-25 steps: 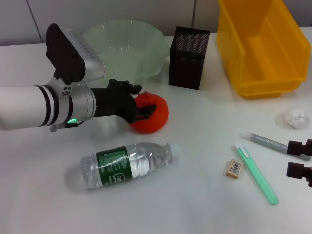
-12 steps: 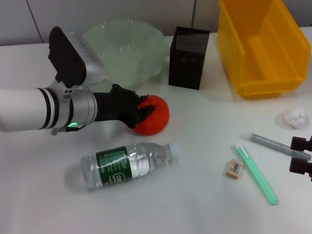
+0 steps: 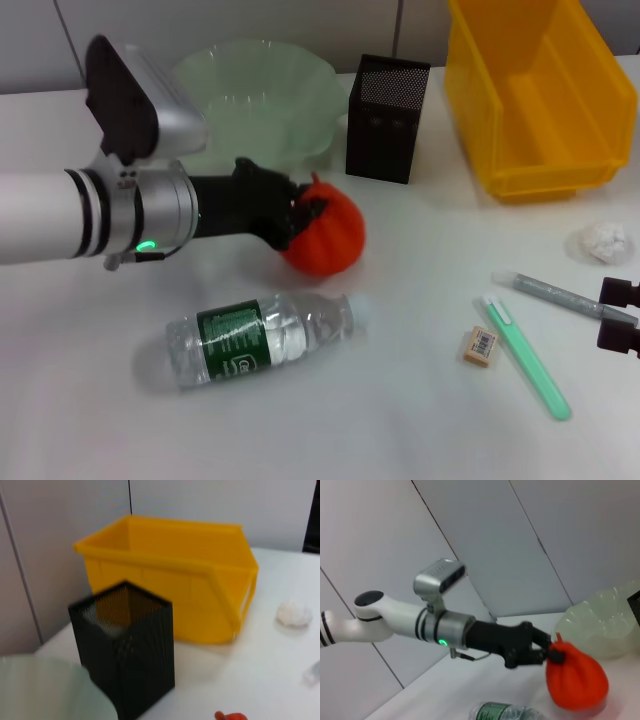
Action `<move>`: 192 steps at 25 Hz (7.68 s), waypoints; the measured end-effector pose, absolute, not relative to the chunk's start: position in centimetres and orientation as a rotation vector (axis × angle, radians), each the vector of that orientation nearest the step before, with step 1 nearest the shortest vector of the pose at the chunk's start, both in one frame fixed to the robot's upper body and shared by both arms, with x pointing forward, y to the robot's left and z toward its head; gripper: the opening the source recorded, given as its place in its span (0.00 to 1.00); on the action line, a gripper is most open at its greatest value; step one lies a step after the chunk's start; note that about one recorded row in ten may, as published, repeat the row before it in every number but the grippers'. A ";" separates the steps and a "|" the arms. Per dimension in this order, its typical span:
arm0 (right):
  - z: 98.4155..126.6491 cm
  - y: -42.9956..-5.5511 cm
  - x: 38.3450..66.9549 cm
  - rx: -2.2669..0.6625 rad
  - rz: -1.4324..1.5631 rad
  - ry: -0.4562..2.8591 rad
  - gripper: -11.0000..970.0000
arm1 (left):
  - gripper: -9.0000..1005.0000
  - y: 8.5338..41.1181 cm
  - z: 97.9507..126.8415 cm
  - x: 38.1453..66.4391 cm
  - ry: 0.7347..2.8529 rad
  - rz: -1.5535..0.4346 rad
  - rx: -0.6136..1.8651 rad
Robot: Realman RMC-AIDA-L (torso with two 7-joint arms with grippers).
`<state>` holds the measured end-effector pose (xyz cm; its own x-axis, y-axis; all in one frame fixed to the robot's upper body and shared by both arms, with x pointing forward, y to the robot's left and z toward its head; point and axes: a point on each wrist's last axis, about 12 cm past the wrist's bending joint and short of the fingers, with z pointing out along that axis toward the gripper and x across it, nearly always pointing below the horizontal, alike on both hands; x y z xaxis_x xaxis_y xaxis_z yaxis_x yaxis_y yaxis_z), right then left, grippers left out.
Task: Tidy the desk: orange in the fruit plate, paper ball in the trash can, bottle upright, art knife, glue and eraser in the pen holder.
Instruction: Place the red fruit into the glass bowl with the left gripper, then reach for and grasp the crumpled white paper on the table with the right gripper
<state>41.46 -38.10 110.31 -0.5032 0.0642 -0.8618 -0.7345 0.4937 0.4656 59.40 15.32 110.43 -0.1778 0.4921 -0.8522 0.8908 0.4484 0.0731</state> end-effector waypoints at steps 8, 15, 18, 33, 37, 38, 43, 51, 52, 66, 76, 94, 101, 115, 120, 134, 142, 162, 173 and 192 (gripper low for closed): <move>110.3 -38.1 41.5 -0.561 1.114 1.837 0.78 | 0.10 15.9 113.7 59.4 1.746 -0.572 1.097; 110.2 -38.0 41.4 -0.558 1.117 1.836 0.78 | 0.09 16.4 115.4 60.8 1.708 -0.516 1.006; 109.9 -37.9 41.3 -0.555 1.129 1.826 0.78 | 0.08 16.3 115.9 61.5 1.694 -0.467 0.966; 109.3 -38.1 41.2 -0.526 1.140 1.824 0.78 | 0.07 12.9 115.3 66.2 1.652 -0.055 0.851; 109.3 -38.0 41.5 -0.527 1.135 1.824 0.78 | 0.07 13.1 115.2 66.3 1.646 -0.021 0.833; 109.4 -38.0 41.5 -0.530 1.135 1.822 0.78 | 0.07 13.5 114.8 66.4 1.652 0.022 0.810; 109.5 -37.8 41.9 -0.541 1.137 1.815 0.78 | 0.08 14.2 113.7 66.4 1.686 0.046 0.816; 109.5 -37.5 42.4 -0.563 1.150 1.825 0.78 | 0.10 14.6 112.8 66.3 1.713 0.060 0.824; 109.5 -37.5 42.4 -0.566 1.151 1.828 0.78 | 0.10 14.5 112.5 66.1 1.715 0.062 0.843; 109.2 -37.6 42.2 -0.557 1.146 1.851 0.78 | 0.32 14.1 112.1 65.8 1.710 0.071 0.871; 110.3 -38.9 42.6 -0.558 1.099 1.893 0.78 | 0.67 15.5 111.7 64.6 1.790 -0.084 0.749; 120.4 -41.1 46.5 -0.371 0.859 2.254 0.78 | 0.66 16.9 112.1 60.6 1.890 -0.557 0.821; 122.0 -41.2 48.3 -0.326 0.862 2.331 0.78 | 0.66 17.1 111.8 60.4 1.901 -0.550 0.827; 121.7 -41.3 50.0 -0.341 0.866 2.460 0.78 | 0.66 17.2 111.1 60.4 1.923 -0.556 0.818; 120.9 -41.9 50.5 -0.293 0.785 2.534 0.78 | 0.66 17.2 110.9 60.4 1.931 -0.555 0.809; 118.4 -41.9 53.8 -0.193 0.537 2.715 0.78 | 0.66 16.9 110.9 60.8 1.934 -0.548 0.810; 117.9 -40.7 56.9 -0.253 0.420 2.733 0.78 | 0.66 16.9 110.2 60.7 1.957 -0.550 0.806; 115.8 -37.5 59.4 -0.379 0.438 2.769 0.78 | 0.66 17.2 110.1 60.7 1.927 -0.606 0.764; 115.3 -37.3 59.5 -0.375 0.436 2.773 0.78 | 0.66 17.1 110.0 60.5 1.921 -0.610 0.781; 114.4 -37.4 60.0 -0.364 0.376 2.783 0.77 | 0.66 17.5 111.8 59.6 1.769 -0.785 0.874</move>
